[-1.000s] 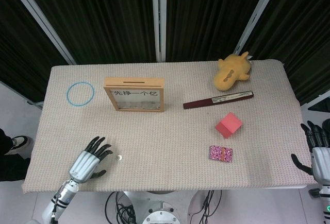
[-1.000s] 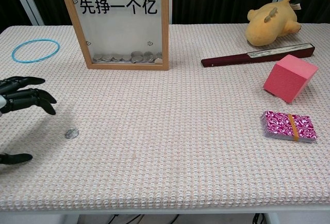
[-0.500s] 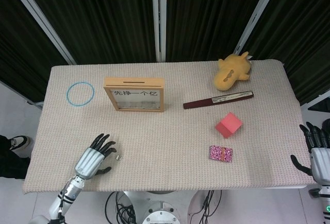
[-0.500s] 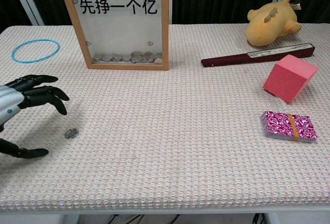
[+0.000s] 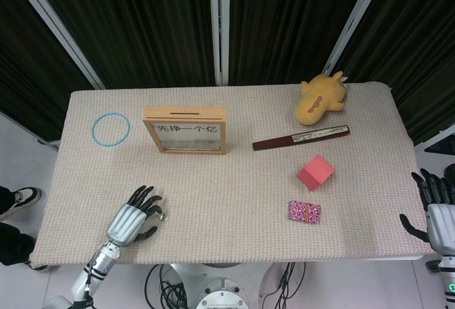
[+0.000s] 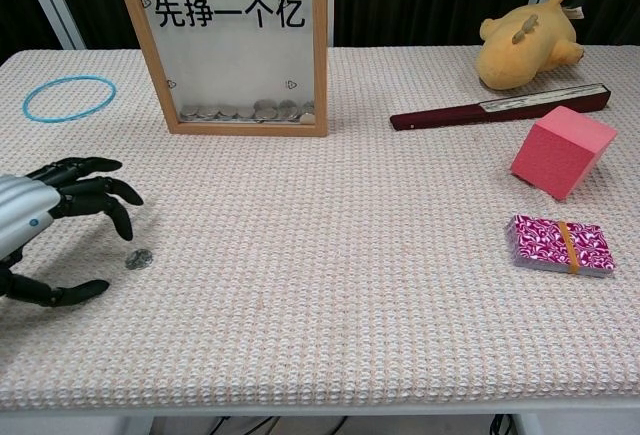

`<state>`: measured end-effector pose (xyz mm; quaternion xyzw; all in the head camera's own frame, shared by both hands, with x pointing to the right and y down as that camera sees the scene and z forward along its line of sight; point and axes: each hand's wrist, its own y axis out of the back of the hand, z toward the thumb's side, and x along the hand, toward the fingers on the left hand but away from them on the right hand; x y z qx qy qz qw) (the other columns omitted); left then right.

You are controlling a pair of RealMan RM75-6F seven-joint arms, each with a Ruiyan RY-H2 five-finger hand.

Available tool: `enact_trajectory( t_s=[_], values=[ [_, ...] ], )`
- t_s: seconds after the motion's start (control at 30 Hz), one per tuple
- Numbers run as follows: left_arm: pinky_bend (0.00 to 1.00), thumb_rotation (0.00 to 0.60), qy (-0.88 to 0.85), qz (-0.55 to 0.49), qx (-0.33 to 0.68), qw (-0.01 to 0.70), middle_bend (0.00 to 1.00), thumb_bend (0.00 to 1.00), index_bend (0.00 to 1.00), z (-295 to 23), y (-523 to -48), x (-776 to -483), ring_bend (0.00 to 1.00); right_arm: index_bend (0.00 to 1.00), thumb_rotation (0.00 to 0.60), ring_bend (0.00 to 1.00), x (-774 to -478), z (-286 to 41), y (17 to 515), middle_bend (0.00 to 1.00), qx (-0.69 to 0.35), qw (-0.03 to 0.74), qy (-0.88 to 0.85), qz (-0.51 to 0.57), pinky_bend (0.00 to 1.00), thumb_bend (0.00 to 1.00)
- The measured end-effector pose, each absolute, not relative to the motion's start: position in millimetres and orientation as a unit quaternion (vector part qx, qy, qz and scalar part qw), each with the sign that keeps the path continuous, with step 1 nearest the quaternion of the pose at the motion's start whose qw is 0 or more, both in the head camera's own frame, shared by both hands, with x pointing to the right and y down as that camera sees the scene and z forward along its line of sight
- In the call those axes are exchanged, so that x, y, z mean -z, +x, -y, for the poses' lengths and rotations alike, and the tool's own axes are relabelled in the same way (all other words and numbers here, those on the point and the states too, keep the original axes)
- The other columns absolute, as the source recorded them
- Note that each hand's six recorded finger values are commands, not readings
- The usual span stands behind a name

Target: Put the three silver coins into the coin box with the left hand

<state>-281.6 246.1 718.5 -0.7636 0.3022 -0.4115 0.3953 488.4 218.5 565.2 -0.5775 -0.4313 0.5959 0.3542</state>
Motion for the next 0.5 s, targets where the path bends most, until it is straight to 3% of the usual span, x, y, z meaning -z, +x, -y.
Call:
enact_trajectory(
  t_s=[0.5],
  values=[
    [0.07, 0.6, -0.78, -0.286, 0.411, 0.377, 0.2, 0.22, 0.42, -249.1, -272.6, -727.0, 0.03, 0.0, 0.6, 0.0, -566.4, -220.3, 494.3, 0.0, -0.599, 0.348, -0.576, 0.434, 0.0, 0.22]
  ],
)
